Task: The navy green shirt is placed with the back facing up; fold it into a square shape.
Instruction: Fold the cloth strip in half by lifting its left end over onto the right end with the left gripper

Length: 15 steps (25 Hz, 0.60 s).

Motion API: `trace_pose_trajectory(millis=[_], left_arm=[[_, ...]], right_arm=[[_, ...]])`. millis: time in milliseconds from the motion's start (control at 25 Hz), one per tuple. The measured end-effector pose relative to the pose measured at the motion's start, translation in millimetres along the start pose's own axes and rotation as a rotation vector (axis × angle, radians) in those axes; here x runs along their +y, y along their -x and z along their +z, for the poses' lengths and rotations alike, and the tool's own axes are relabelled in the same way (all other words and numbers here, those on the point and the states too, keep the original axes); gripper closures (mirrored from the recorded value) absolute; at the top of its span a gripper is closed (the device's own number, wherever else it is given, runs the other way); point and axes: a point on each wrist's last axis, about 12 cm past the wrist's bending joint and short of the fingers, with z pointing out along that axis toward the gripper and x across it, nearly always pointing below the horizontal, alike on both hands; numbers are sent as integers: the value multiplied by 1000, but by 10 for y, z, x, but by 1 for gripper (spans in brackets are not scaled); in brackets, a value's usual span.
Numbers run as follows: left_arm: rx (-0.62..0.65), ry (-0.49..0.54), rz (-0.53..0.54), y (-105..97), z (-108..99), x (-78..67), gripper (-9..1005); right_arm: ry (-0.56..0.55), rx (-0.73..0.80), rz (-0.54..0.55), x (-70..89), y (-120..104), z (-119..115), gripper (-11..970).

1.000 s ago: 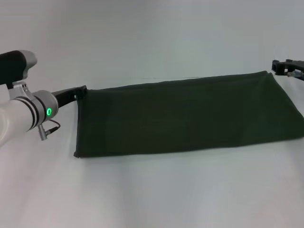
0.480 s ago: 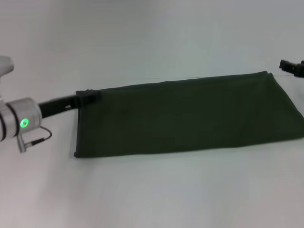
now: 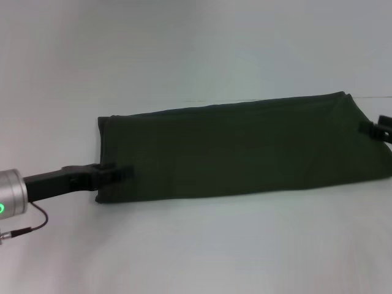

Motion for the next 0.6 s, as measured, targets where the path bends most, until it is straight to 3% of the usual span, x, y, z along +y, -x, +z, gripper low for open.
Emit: trace_pose_trajectory(millis=[120, 320, 600], left_arm=[[3, 49, -4, -50, -33, 60, 401], [72, 132, 78, -132, 70, 109, 403], [109, 168, 145, -164, 89, 135, 406]], right_arm=[[-13, 25, -14, -29, -79, -72, 241], [-28, 49, -41, -53, -138, -110, 243], [-47, 53, -52, -77, -156, -125, 246]])
